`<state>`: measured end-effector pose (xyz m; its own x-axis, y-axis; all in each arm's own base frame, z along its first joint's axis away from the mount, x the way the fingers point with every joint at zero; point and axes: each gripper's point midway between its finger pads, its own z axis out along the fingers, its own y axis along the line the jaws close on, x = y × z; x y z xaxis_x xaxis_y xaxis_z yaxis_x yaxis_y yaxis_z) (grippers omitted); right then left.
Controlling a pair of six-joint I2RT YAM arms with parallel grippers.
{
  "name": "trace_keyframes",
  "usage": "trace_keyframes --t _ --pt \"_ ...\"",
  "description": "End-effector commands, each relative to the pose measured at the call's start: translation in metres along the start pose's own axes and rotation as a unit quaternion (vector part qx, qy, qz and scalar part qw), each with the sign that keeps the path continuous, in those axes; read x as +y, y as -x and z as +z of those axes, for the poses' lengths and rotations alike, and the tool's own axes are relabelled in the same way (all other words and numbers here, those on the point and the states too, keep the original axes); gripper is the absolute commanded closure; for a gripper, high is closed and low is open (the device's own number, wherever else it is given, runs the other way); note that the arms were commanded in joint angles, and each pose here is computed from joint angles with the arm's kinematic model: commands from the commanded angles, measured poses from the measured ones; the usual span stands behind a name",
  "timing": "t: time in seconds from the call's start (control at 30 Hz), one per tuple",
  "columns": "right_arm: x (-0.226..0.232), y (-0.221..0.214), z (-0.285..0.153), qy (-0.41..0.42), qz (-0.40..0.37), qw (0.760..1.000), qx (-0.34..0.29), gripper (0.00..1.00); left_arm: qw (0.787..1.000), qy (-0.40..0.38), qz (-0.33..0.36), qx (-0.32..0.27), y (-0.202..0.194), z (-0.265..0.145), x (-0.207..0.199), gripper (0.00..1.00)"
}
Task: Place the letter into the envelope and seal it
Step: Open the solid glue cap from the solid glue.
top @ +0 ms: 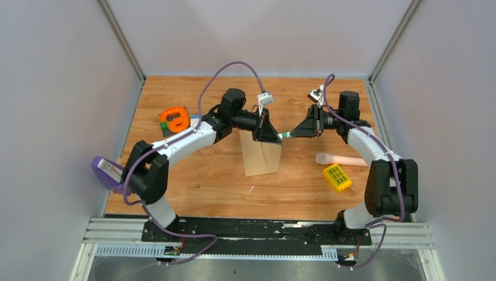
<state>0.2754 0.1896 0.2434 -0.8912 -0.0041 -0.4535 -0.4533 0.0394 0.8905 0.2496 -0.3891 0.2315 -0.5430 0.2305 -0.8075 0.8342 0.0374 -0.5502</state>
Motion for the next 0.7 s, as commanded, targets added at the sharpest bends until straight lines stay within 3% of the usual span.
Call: trace_keyframes --t 0.0,0.67 --pt "0.013 0.001 -0.002 0.013 -0.033 0.999 0.006 1.00 0.999 -0.015 0.031 -0.014 0.015 0.001 -0.009 1.00" --pt "0.013 0.014 -0.029 -0.002 -0.039 0.999 -0.031 1.00 1.000 -0.011 0.025 -0.010 0.005 -0.017 -0.009 0.99"
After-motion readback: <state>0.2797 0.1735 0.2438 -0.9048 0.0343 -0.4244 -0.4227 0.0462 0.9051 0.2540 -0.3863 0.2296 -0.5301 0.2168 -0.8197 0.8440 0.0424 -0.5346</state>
